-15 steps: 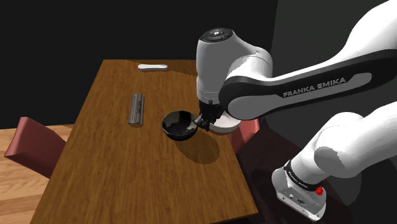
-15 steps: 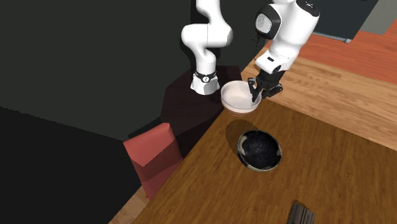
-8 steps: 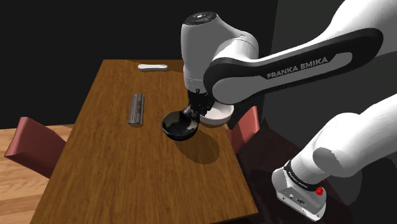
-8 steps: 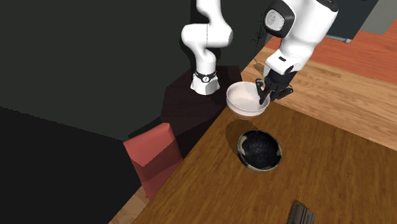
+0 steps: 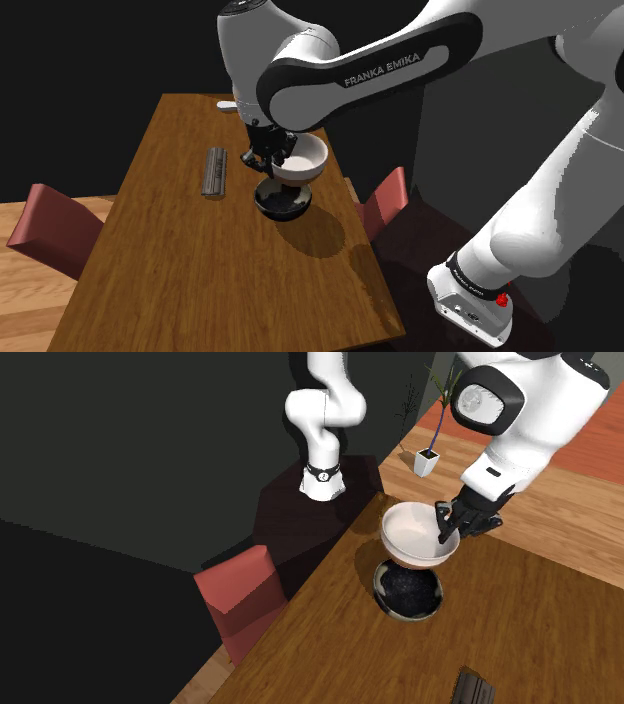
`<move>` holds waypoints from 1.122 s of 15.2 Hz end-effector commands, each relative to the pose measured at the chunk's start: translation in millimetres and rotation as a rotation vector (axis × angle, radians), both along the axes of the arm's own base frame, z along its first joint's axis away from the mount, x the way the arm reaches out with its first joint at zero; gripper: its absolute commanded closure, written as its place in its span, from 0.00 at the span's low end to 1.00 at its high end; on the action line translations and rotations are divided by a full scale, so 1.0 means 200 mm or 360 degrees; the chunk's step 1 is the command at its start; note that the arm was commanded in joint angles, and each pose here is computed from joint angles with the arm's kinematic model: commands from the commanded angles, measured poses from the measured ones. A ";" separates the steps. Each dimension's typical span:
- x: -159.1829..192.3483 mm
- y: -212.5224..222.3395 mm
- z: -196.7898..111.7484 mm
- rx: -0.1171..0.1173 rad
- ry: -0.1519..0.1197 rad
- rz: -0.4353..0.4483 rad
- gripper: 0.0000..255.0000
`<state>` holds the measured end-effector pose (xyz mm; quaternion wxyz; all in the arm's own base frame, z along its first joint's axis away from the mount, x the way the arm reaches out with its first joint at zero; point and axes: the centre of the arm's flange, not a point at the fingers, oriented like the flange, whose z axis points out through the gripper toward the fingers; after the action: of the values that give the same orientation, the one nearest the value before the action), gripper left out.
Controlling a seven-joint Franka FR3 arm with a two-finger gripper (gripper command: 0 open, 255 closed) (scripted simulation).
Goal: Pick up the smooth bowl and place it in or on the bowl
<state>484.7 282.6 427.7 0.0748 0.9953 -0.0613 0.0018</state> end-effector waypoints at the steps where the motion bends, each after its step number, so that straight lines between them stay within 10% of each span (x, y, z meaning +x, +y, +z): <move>1: 0.13 0.04 0.00 -0.0002 -0.0001 -0.0004 1.00; 17: 0.17 0.06 -0.39 -0.0002 -0.0001 -0.0004 1.00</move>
<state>517.8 295.3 354.5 0.0755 0.9952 -0.0628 0.0016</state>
